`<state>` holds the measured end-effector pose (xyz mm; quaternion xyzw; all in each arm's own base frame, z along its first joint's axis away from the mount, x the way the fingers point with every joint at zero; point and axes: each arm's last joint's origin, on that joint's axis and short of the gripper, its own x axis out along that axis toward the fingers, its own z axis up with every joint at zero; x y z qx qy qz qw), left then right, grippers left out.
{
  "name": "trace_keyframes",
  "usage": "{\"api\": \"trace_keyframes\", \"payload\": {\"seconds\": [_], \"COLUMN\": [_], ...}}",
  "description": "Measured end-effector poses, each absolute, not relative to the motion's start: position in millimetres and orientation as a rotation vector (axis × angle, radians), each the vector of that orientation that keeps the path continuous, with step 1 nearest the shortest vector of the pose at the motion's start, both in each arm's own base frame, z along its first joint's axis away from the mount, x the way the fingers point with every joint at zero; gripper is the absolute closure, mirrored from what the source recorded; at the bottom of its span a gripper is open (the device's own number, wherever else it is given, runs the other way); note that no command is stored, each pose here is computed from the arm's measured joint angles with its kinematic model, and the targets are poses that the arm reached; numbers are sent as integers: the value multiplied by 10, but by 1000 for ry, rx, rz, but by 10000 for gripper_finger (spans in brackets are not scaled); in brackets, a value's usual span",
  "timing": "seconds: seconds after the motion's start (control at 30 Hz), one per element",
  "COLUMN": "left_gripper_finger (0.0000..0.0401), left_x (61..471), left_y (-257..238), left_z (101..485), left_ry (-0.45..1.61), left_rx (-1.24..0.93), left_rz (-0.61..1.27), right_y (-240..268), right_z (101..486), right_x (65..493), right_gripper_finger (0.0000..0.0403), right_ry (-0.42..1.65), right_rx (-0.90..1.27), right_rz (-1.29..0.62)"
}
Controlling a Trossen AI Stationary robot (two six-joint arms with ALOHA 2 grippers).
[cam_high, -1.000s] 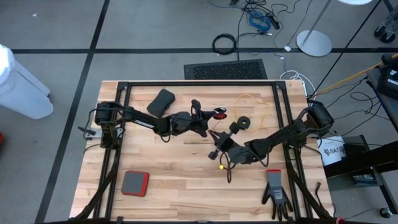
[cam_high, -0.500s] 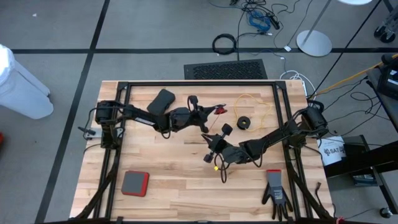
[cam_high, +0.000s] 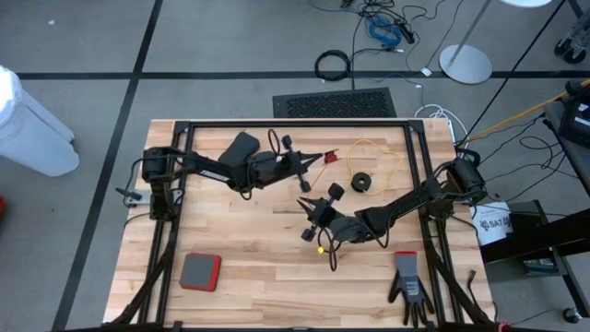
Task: Coil cords
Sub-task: Coil the red wire onto the black spool
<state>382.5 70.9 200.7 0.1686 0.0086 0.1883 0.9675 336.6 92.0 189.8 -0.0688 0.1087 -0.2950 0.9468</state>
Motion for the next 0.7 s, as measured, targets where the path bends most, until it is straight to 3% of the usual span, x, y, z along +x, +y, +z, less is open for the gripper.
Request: {"api": "trace_keyframes", "payload": {"seconds": [0.7], "left_gripper_finger": [401], "left_x": [3793], "left_y": [854], "left_z": [2103], "left_ry": [-145], "left_rx": [20], "left_rz": [181], "right_y": [953], "right_z": [1827], "right_x": [3343], "right_gripper_finger": [351], "right_ry": [322], "right_rx": [-282], "right_rz": [-529]}}
